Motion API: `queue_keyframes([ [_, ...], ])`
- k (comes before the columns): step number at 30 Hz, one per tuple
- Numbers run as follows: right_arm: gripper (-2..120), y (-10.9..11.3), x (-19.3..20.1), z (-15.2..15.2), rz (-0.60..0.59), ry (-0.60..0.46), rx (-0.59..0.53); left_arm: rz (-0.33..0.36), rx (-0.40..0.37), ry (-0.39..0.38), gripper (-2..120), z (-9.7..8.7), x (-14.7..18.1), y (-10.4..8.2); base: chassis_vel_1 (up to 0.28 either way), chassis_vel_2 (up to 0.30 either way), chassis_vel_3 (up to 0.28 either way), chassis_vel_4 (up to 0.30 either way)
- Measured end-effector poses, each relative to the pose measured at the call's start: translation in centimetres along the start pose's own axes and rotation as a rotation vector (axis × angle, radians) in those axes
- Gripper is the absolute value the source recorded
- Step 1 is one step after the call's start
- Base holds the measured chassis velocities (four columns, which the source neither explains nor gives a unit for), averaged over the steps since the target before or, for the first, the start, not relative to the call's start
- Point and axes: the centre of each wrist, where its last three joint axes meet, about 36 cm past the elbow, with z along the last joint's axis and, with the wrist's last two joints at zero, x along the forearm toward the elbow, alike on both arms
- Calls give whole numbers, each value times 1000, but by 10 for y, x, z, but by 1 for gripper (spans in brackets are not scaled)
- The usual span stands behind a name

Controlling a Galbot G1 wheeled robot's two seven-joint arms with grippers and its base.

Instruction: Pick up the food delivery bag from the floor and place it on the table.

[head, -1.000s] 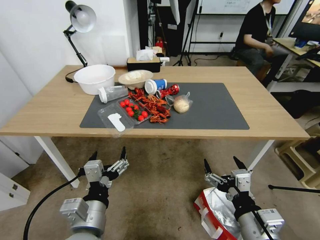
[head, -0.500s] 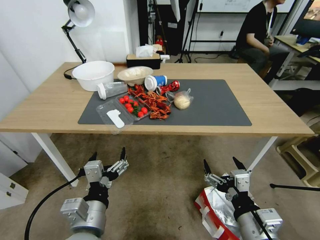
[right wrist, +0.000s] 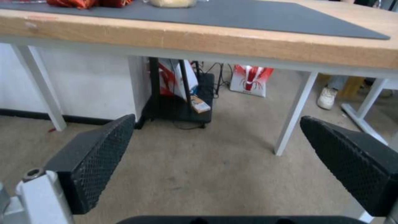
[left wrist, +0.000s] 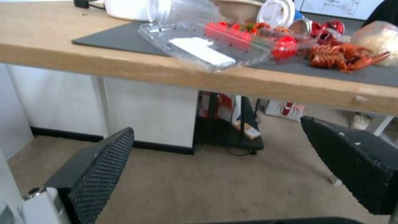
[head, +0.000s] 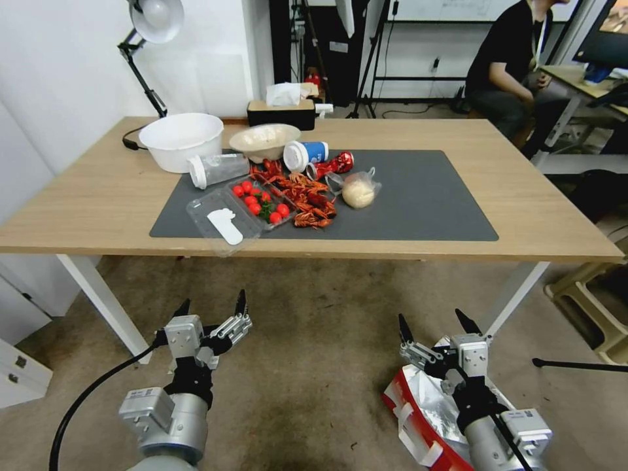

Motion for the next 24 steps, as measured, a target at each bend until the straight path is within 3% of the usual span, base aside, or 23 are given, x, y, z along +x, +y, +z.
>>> queue_keyframes([
  [24, 100, 0, -2, 4, -1, 7, 1, -3, -16, 10, 100, 5, -4, 3, 0, 0, 0, 0],
])
